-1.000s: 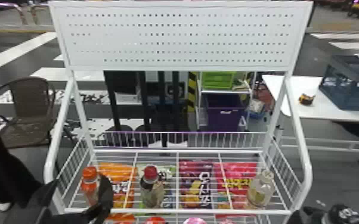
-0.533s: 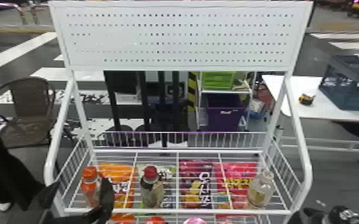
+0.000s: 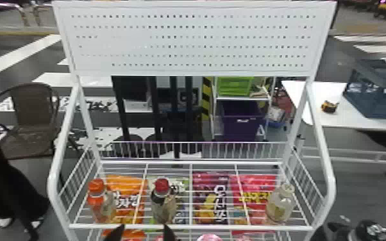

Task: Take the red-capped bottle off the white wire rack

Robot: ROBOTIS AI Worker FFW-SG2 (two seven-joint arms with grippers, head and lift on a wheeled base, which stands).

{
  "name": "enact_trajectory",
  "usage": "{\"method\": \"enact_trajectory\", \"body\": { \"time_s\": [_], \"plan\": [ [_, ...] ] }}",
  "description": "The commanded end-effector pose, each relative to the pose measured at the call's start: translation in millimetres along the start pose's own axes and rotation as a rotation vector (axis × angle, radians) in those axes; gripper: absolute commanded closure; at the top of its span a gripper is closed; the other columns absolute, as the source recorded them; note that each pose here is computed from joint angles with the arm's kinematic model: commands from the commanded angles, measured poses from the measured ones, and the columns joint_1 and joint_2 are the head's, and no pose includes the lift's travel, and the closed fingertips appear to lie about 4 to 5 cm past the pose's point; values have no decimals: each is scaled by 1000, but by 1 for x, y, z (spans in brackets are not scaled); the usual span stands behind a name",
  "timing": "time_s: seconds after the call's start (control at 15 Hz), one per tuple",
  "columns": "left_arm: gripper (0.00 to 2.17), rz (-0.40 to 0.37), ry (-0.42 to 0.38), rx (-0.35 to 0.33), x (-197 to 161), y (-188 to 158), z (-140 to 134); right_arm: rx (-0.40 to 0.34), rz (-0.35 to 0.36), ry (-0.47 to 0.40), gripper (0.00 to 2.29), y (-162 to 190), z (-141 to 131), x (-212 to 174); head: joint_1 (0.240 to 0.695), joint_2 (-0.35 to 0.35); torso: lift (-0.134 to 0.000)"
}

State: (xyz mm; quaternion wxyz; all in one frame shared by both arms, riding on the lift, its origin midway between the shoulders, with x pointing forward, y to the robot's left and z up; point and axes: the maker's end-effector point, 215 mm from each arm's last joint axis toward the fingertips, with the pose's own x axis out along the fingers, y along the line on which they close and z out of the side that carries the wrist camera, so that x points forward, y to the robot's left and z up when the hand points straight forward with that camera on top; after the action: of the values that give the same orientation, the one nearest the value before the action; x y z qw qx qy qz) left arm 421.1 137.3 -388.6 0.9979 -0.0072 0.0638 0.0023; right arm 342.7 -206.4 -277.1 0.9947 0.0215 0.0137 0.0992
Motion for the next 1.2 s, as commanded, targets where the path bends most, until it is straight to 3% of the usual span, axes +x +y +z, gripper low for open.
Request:
{"method": "enact_trajectory", "body": {
  "time_s": [0.0,0.4,1.13],
  "plan": [
    [90,-26,-4,-10,11,-21,-14,0,-1,0,890,0,0,0,499,0,0],
    [90,-27,32,24,50,-32,-43,-5,-6,9,890,-3,-1,-5,499,0,0],
    [87,-20,-19,25,104,-37,-30,-22,-19,11,890,-11,1,-9,499,0,0]
  ]
}}
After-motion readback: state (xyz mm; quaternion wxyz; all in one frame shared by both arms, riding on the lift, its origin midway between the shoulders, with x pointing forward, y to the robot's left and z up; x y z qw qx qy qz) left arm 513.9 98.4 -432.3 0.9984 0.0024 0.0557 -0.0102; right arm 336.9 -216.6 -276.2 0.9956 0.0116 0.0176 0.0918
